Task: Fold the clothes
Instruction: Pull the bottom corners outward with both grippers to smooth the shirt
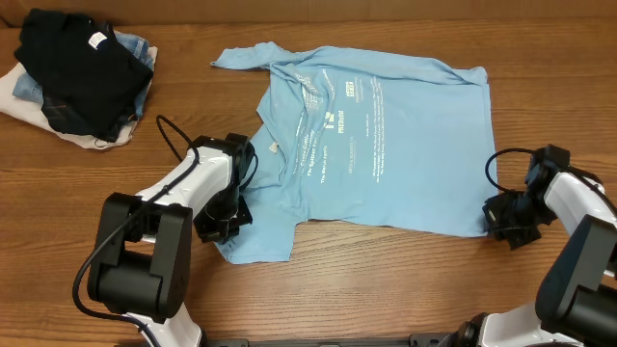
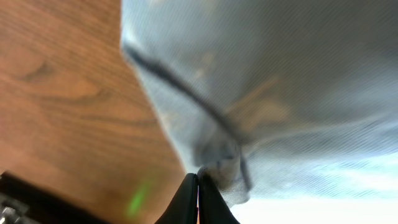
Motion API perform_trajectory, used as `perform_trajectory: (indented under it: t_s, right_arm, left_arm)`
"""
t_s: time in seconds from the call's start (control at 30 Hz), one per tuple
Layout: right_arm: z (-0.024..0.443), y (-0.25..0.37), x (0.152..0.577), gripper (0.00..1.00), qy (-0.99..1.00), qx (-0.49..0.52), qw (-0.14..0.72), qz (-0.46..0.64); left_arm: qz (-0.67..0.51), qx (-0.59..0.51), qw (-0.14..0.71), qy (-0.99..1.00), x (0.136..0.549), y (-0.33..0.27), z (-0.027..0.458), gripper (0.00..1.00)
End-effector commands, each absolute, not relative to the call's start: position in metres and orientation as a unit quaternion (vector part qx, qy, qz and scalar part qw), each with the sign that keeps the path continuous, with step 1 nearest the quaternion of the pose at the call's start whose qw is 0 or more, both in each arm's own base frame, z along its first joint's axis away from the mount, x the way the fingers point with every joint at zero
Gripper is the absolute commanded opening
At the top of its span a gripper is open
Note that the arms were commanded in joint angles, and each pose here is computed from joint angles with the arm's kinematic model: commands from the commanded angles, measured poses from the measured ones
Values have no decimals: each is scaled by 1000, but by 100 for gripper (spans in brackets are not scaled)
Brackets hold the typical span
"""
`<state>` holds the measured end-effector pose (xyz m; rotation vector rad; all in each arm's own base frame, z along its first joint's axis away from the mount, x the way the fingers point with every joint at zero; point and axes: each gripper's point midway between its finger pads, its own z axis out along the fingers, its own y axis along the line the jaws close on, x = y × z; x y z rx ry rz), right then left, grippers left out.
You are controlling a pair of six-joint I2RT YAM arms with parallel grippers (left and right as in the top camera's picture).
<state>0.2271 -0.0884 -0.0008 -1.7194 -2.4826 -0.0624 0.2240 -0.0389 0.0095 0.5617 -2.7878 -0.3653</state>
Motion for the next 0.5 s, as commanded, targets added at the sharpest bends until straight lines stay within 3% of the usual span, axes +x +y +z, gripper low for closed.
perform_trajectory:
  t_s: [0.0,0.47]
  right_arm:
    - [5,-100,225,5,-806,-589,57,-5]
    - [63,-118,228,4,-795,-606,-17,0]
  left_arm:
    - [-123,192,123,-966,225,-36,23,4]
    - [-125,232,30,-964,193,-14,113,4]
